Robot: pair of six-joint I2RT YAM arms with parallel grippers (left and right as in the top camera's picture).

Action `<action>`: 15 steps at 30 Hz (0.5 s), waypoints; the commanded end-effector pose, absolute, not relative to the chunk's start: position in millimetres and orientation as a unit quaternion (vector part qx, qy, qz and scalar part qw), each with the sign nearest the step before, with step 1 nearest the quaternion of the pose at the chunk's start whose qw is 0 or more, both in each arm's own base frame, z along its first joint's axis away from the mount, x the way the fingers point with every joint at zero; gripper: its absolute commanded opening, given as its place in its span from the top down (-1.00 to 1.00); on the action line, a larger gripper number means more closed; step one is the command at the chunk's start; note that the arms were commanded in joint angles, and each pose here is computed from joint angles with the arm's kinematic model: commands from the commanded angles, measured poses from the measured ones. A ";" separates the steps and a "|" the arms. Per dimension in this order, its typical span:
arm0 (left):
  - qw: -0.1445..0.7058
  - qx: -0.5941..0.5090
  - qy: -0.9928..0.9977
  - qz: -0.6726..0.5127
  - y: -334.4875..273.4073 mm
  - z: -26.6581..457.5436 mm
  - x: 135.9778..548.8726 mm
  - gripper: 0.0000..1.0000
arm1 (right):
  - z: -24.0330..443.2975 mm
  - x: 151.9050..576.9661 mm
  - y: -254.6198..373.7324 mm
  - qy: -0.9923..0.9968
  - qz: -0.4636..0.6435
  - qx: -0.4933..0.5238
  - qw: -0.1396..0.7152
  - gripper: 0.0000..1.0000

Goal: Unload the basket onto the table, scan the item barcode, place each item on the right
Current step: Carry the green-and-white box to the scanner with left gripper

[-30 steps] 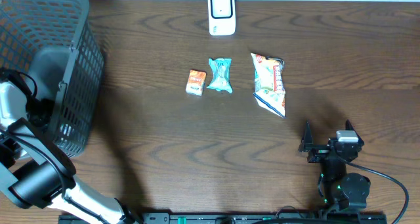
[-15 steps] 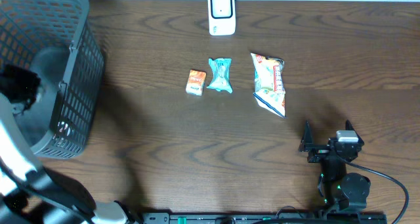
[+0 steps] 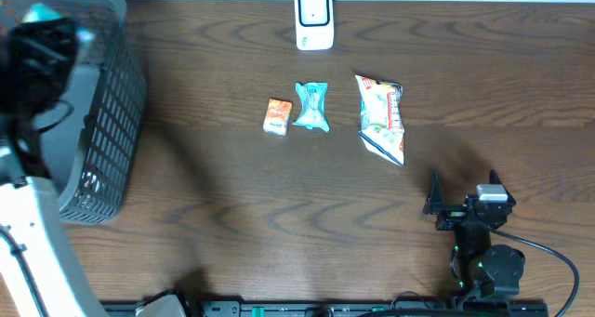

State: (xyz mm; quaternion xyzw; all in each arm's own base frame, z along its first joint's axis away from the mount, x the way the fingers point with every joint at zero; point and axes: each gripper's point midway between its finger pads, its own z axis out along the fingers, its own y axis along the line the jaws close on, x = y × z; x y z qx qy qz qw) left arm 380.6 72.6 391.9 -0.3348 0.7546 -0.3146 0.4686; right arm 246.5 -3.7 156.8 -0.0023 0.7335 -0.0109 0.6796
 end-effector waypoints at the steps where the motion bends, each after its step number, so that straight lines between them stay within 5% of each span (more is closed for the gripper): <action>1: 0.442 -0.241 0.794 -0.342 -2.7 386.5 399.1 0.26 | 156.2 246.2 -2.3 0.734 -0.013 -0.008 0.679 -0.99; 15: 0.331 -0.071 0.903 -0.264 -200.1 238.9 453.6 0.26 | 156.2 246.2 -2.4 0.734 -0.013 -0.008 0.679 -0.98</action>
